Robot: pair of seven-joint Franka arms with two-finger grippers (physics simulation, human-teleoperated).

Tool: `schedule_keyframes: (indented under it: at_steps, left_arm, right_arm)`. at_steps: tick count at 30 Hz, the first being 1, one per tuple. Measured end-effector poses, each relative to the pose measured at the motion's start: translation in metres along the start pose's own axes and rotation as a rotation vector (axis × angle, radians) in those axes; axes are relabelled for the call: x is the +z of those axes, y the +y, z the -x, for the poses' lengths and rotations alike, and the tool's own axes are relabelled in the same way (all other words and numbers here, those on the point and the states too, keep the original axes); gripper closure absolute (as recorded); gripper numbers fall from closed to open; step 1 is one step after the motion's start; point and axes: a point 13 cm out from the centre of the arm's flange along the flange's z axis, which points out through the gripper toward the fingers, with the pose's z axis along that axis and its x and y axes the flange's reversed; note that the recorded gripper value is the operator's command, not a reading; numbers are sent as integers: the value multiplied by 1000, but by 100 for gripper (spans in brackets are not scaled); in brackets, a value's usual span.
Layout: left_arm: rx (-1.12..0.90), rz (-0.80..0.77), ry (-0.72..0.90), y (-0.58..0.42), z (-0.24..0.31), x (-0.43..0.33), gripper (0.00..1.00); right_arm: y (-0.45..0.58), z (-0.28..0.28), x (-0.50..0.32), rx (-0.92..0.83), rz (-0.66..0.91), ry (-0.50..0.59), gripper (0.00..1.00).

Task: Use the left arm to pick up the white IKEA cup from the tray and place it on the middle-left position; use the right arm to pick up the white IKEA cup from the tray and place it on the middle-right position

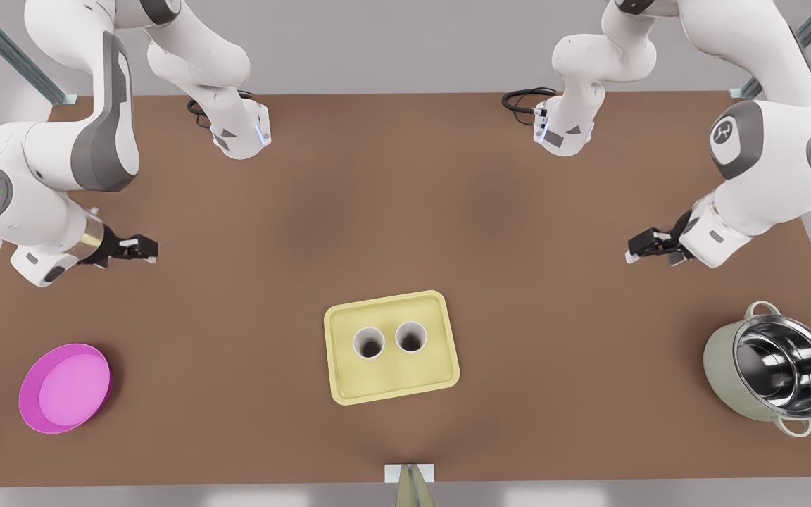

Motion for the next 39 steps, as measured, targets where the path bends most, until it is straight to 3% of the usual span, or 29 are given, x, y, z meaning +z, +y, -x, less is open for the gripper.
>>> schedule_keyframes:
  at_steps: [6, 15, 20, 29, 39]
  left_arm:
    - [25, 16, 6, -17, 8, 22, 0]
    - [170, 116, 141, -140, 6, 193, 0]
    - [179, 145, 112, -202, 0, 248, 0]
    - [48, 109, -55, -243, 70, 287, 0]
    - [13, 68, -62, -321, 36, 348, 0]
  right_arm:
    - [13, 9, -1, -39, -3, -26, 0]
    - [251, 91, 149, -318, 98, 18, 0]
    - [328, 142, 202, -298, 129, -73, 0]
    - [376, 188, 243, -186, 177, -228, 0]
    - [395, 205, 274, -120, 202, -316, 0]
